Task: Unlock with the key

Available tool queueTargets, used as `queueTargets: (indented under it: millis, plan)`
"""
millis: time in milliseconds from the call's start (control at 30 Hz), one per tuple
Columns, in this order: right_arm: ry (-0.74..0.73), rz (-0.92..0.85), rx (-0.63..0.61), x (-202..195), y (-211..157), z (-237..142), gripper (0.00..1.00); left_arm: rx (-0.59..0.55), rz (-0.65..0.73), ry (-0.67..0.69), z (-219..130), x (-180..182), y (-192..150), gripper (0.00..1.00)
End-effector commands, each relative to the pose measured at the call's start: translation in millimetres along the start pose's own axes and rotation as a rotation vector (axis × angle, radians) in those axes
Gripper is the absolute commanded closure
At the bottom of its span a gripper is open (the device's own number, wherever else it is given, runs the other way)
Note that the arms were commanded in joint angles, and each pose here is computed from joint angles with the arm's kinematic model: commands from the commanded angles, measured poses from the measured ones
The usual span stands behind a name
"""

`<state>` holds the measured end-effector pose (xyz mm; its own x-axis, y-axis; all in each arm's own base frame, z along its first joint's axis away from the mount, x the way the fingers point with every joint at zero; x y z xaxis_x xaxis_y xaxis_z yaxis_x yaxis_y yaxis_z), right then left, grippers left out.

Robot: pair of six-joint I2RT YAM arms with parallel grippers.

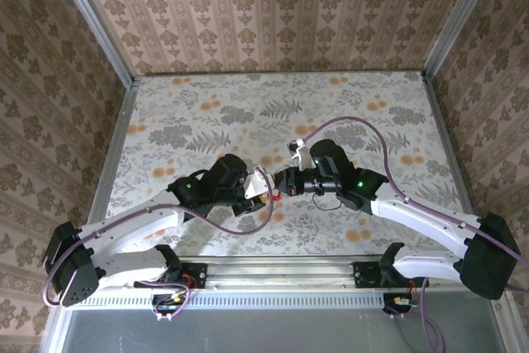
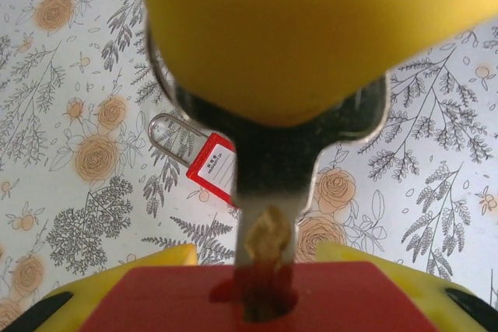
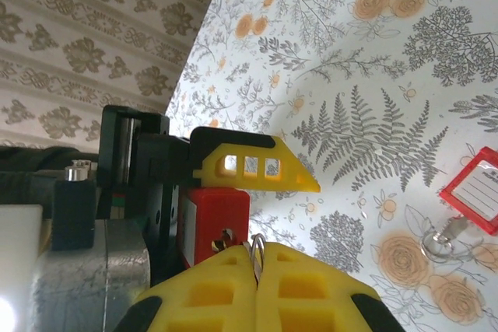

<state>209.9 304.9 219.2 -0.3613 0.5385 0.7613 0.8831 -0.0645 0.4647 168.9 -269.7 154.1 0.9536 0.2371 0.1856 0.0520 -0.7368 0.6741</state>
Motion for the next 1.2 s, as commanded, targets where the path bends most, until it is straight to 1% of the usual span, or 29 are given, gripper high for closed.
queueTargets:
  millis: [0,67,167,233,300,367,433,500,533,633,733,867,1033,1100,1167]
  plan:
    - [0.488,-0.184,0.293,109,-67,-13,1.00,-0.452,-0.076,0.073,-27,32,104,1.00]
    - [0.478,-0.239,0.319,105,-75,-19,1.00,-0.483,-0.090,0.038,-33,32,104,1.00]
    - [0.393,-0.355,0.359,84,-88,-22,1.00,-0.465,-0.096,-0.034,-33,26,101,1.00]
    - [0.396,-0.403,0.410,79,-97,-24,1.00,-0.452,-0.093,-0.050,-32,23,98,1.00]
    - [0.372,-0.425,0.427,71,-101,-22,1.00,-0.461,-0.094,-0.052,-33,23,98,1.00]
    - [0.363,-0.413,0.424,68,-99,-18,1.00,-0.478,-0.090,-0.044,-34,26,101,1.00]
    - [0.358,-0.390,0.405,71,-93,-14,1.00,-0.458,-0.085,-0.014,-29,31,102,1.00]
    - [0.275,-0.365,0.363,65,-81,-10,1.00,-0.424,-0.083,0.039,-22,40,102,1.00]
    - [0.266,-0.339,0.349,65,-76,-10,1.00,-0.421,-0.081,0.068,-19,44,103,1.00]
    - [0.343,-0.263,0.281,80,-66,-11,1.00,-0.498,-0.099,0.123,-19,53,110,1.00]
    - [0.340,-0.253,0.261,89,-57,-15,1.00,-0.574,-0.100,0.146,-19,55,115,1.00]
    - [0.329,-0.245,0.275,101,-49,-17,0.91,-0.622,-0.083,0.127,-19,52,117,1.00]
    - [0.221,-0.193,0.312,89,-44,-1,0.87,-0.676,-0.125,0.110,-29,60,108,1.00]
    - [0.195,-0.181,0.315,87,-41,6,0.84,-0.679,-0.133,0.102,-32,61,106,1.00]
    - [0.181,-0.178,0.304,87,-36,11,0.79,-0.669,-0.134,0.098,-34,61,103,1.00]
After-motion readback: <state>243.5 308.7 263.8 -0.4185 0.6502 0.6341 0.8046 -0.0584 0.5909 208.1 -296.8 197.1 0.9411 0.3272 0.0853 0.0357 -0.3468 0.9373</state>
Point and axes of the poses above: each hand's point on the last joint's axis, 136 mm out from that joint toward the fingers, its own z axis out along the fingers, its own x axis along the line the jaws close on, y = z × x, the point moved 1 cm from there along -z, back along the fingers, and after that the axes turned 4 degrees about z, right-handed, at the moved point
